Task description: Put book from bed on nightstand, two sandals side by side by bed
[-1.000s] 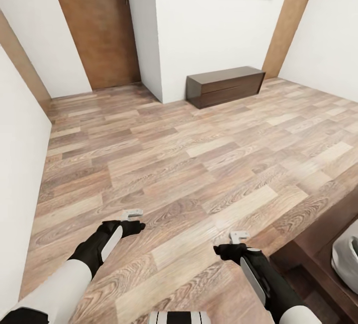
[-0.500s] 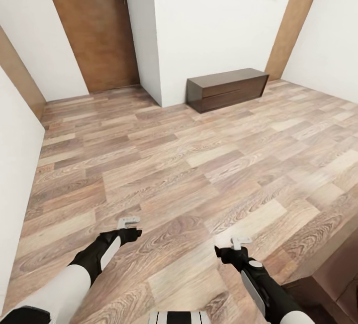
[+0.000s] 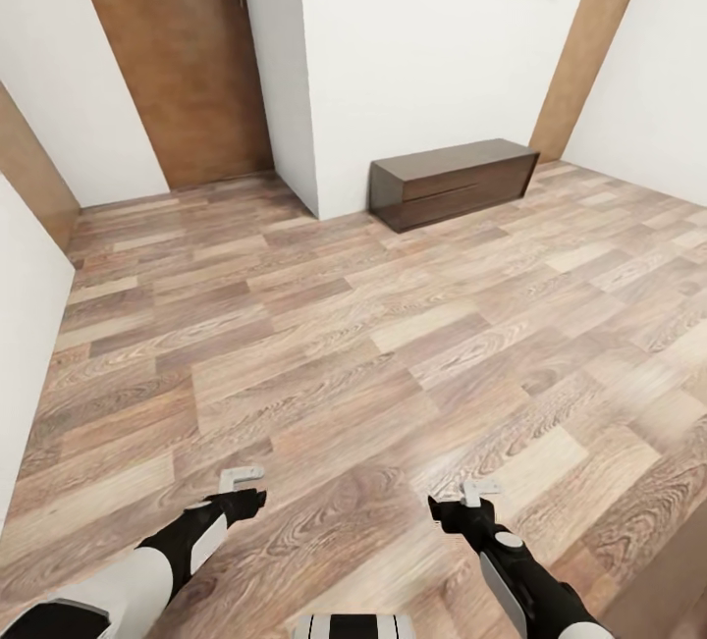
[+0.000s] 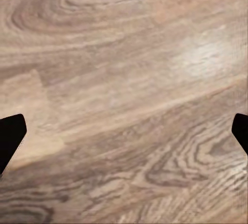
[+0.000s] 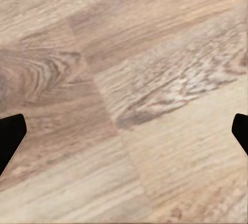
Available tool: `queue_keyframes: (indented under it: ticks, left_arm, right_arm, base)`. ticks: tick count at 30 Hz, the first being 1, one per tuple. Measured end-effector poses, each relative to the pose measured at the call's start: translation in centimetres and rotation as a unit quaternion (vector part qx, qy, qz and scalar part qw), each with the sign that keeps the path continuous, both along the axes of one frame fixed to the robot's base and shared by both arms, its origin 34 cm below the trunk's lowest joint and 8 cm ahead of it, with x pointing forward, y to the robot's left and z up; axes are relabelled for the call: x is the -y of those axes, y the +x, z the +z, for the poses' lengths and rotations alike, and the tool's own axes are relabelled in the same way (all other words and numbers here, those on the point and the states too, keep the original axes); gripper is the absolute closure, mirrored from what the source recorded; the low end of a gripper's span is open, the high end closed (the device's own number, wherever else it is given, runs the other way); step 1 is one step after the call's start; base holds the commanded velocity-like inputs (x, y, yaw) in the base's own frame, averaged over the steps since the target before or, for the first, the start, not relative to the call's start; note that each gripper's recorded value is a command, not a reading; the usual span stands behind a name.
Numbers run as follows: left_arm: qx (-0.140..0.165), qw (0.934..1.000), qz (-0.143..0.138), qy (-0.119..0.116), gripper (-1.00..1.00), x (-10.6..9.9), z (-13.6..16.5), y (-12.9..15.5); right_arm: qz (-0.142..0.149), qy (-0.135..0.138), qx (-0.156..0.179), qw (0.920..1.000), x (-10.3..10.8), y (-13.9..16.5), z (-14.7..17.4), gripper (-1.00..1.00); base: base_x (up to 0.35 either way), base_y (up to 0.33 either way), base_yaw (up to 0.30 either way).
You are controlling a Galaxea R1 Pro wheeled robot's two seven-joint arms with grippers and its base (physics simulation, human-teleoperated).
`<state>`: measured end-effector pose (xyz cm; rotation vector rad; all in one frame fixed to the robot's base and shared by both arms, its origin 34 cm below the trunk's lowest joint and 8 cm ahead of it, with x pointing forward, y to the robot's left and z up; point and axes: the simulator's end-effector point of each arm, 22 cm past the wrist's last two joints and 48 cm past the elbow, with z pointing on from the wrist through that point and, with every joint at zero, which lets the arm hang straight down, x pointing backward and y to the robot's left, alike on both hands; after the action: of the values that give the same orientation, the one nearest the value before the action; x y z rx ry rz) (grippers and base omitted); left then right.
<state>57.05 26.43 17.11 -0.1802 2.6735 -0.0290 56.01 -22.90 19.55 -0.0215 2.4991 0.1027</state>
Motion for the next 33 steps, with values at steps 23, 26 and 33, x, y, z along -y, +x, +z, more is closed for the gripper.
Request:
queue_keyframes:
  ticks: [23, 26, 33]
  left_arm:
    - [-0.006, 0.9999, -0.006, -0.015, -1.0, 0.7, -0.6, -1.1]
    - [-0.007, 0.9999, -0.006, -0.014, -1.0, 0.7, -0.6, -1.1]
    - [-0.005, 0.9999, -0.006, -0.012, -1.0, 0.3, -0.4, -1.0]
  right_arm:
    - [-0.001, 0.0, 0.008, 1.0, 0.1, -0.6, -0.5, -1.0]
    - [-0.001, 0.0, 0.007, 1.0, 0.1, -0.6, -0.5, -1.0]
    - [-0.002, -0.002, 0.008, 1.0, 0.2, -0.6, -0.3, -1.0]
  base:
    - [0.331, 0.007, -0.05]
    - [0.279, 0.034, -0.262]
    - [0.296, -0.027, -0.235]
